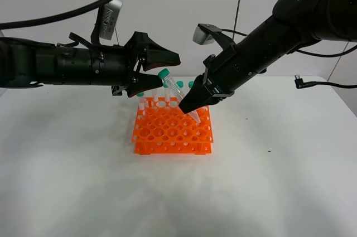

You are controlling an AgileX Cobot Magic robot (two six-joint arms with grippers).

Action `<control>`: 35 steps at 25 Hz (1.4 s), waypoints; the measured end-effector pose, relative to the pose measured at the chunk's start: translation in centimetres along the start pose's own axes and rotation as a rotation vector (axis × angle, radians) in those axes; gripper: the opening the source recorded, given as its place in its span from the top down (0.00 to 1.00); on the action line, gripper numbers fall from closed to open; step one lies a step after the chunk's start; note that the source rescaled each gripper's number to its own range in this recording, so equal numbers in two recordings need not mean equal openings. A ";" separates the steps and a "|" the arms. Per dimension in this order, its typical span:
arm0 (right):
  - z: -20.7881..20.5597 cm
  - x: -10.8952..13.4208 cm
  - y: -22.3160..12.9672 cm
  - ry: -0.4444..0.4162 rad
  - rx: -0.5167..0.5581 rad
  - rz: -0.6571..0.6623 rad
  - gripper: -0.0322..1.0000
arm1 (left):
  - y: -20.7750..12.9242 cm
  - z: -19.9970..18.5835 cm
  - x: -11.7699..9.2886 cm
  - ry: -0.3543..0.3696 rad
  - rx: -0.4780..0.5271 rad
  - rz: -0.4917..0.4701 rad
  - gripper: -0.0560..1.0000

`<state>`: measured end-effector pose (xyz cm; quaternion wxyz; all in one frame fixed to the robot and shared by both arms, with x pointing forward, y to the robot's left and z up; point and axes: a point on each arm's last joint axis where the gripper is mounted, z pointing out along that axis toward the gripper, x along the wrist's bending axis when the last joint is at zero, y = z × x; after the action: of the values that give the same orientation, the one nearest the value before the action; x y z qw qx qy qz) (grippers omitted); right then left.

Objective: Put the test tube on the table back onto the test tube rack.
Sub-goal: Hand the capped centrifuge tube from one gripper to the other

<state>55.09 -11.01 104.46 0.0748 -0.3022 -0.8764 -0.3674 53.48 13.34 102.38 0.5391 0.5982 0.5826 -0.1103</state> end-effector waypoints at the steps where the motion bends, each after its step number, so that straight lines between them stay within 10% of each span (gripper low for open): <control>1: 0.0 0.0 0.0 -0.001 0.002 -0.001 0.93 | 0.1 0.0 0.0 -0.001 -0.006 -0.004 0.06; 25: 0.0 -0.2 0.1 -0.026 -0.016 -0.018 0.93 | 0.1 0.0 0.0 -0.003 -0.009 0.014 0.19; 35: 0.0 -0.2 0.1 -0.026 -0.016 -0.018 0.93 | 0.1 0.0 0.0 -0.003 -0.008 0.015 0.51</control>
<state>55.37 -11.04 104.47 0.0579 -0.2998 -0.8770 -0.3711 53.53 13.34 102.44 0.5434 0.5999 0.5778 -0.1049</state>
